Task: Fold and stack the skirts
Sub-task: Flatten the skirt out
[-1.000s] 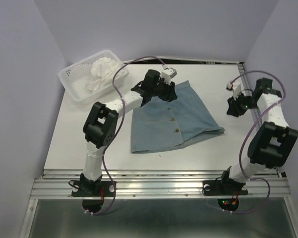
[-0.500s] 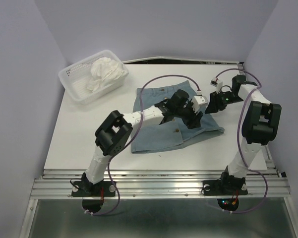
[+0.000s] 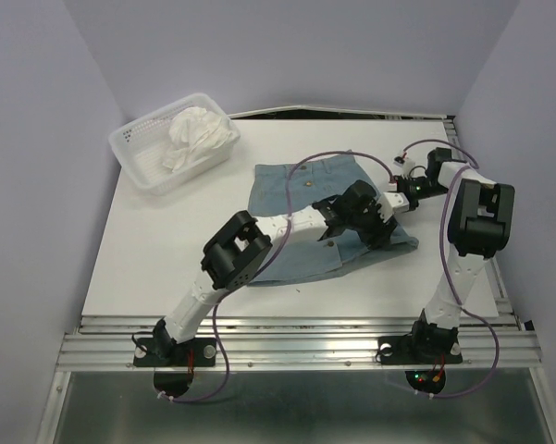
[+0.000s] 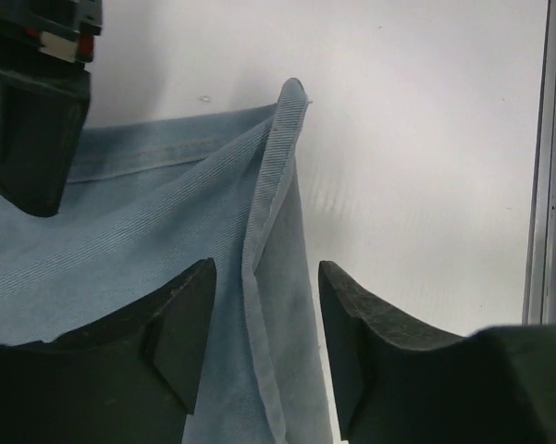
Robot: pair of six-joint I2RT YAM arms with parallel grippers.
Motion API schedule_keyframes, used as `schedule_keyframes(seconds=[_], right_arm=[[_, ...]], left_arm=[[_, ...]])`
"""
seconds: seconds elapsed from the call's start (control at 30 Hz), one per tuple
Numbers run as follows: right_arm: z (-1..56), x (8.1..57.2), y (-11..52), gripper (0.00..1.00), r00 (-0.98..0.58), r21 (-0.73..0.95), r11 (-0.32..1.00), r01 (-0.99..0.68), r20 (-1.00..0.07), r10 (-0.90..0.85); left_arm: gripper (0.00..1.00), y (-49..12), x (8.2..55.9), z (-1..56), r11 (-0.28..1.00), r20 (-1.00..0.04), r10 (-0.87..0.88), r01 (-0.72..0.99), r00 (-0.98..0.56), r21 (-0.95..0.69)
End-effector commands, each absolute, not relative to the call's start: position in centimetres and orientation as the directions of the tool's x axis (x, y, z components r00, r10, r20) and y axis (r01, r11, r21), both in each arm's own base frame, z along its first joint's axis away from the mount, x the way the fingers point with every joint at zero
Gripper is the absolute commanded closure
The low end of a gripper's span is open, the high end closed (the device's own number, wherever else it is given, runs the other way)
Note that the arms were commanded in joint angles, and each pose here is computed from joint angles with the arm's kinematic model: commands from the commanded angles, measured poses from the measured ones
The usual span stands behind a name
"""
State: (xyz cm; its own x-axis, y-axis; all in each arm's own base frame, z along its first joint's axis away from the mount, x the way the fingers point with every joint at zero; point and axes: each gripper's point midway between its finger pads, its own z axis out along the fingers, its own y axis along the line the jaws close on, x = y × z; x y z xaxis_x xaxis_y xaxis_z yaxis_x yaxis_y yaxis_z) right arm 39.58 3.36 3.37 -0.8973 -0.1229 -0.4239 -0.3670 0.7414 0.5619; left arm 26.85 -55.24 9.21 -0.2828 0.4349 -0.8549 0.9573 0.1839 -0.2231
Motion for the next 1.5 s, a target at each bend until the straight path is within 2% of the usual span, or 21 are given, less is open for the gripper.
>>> schedule_keyframes(seconds=[0.0, 0.07, 0.27, 0.37, 0.4, 0.43, 0.47, 0.5, 0.57, 0.6, 0.63, 0.7, 0.73, 0.83, 0.9, 1.07, 1.17, 1.23, 1.33, 1.47], right_arm=[[2.6, 40.5, 2.5, 0.57, -0.901, 0.521, 0.785, -0.335, -0.420, -0.106], [2.4, 40.6, 2.3, 0.57, -0.904, 0.514, 0.792, -0.329, -0.415, -0.107], [1.7, 40.5, 1.9, 0.57, -0.912, 0.501, 0.807, -0.313, -0.395, -0.108], [1.8, 40.9, 2.0, 0.57, -0.912, 0.505, 0.806, -0.308, -0.398, -0.099], [1.9, 40.9, 2.0, 0.57, -0.912, 0.509, 0.803, -0.309, -0.399, -0.098], [2.3, 41.1, 2.0, 0.57, -0.907, 0.505, 0.803, -0.317, -0.410, -0.100], [2.5, 41.2, 2.1, 0.57, -0.903, 0.507, 0.798, -0.325, -0.416, -0.103], [3.2, 41.3, 2.1, 0.55, -0.892, 0.495, 0.797, -0.345, -0.437, -0.114], [4.6, 41.4, 1.9, 0.52, -0.868, 0.467, 0.796, -0.387, -0.475, -0.143], [6.3, 41.2, 1.8, 0.50, -0.847, 0.436, 0.796, -0.419, -0.505, -0.169], [7.2, 41.2, 1.5, 0.45, -0.828, 0.405, 0.800, -0.442, -0.526, -0.192], [9.6, 40.2, 1.0, 0.38, -0.794, 0.332, 0.805, -0.491, -0.552, -0.257], [10.2, 39.8, 0.3, 0.37, -0.790, 0.305, 0.816, -0.491, -0.550, -0.270], [11.7, 37.6, -2.4, 0.37, -0.770, 0.206, 0.824, -0.529, -0.524, -0.363], [12.0, 35.2, -3.3, 0.38, -0.778, 0.212, 0.808, -0.549, -0.482, -0.403], [10.6, 29.4, -4.5, 0.45, -0.720, 0.198, 0.718, -0.667, -0.417, -0.554], [9.2, 29.4, -4.9, 0.47, -0.605, 0.066, 0.657, -0.751, -0.465, -0.646], [7.9, 29.3, -4.7, 0.47, -0.450, -0.052, 0.551, -0.833, -0.516, -0.729], [6.8, 28.8, -4.2, 0.46, -0.291, -0.130, 0.441, -0.888, -0.583, -0.758], [7.0, 30.2, -4.8, 0.44, -0.168, -0.209, 0.380, -0.901, -0.640, -0.750]], left_arm=[[0.47, -57.4, 25.0, 10.2, 0.119, -0.873, 0.423, 0.970, -0.242, -0.211], [0.56, -58.0, 24.0, 9.0, 0.089, -0.862, 0.457, 0.975, -0.220, -0.202], [0.75, -57.7, 21.5, 6.9, 0.049, -0.819, 0.534, 0.974, -0.211, -0.220], [0.80, -57.1, 20.5, 7.4, 0.027, -0.816, 0.544, 0.976, -0.197, -0.218], [0.78, -56.4, 20.1, 6.8, 0.028, -0.803, 0.562, 0.975, -0.199, -0.222], [0.71, -56.0, 20.3, 8.4, 0.037, -0.814, 0.551, 0.979, -0.186, -0.199], [0.71, -55.5, 20.5, 9.2, 0.050, -0.819, 0.547, 0.984, -0.172, -0.173], [0.55, -54.1, 20.7, 8.5, 0.062, -0.809, 0.568, 0.988, -0.151, -0.140], [0.42, -52.2, 21.8, 9.7, 0.109, -0.816, 0.571, 0.994, -0.088, -0.031], [0.36, -51.2, 22.2, 13.0, 0.094, -0.841, 0.541, 0.994, 0.002, 0.063], [0.35, -49.4, 22.3, 12.4, 0.108, -0.818, 0.574, 0.989, 0.021, 0.101], [0.35, -46.6, 22.1, 13.9, 0.072, -0.793, 0.602, 0.982, 0.095, 0.173], [0.37, -45.6, 22.3, 15.1, 0.084, -0.788, 0.604, 0.975, 0.115, 0.207], [0.38, -43.5, 22.0, 14.1, 0.035, -0.727, 0.669, 0.970, 0.155, 0.239], [0.38, -43.0, 21.7, 13.1, -0.007, -0.699, 0.693, 0.971, 0.176, 0.238], [0.36, -43.1, 21.9, 10.4, -0.018, -0.673, 0.718, 0.971, 0.178, 0.238], [0.32, -43.5, 21.7, 9.8, -0.065, -0.676, 0.703, 0.966, 0.222, 0.249], [0.30, -43.5, 21.4, 9.2, -0.115, -0.668, 0.694, 0.957, 0.269, 0.266], [0.30, -43.2, 21.2, 8.2, -0.147, -0.656, 0.699, 0.954, 0.287, 0.260], [0.30, -43.1, 20.7, 7.8, -0.155, -0.662, 0.695, 0.957, 0.281, 0.243]])
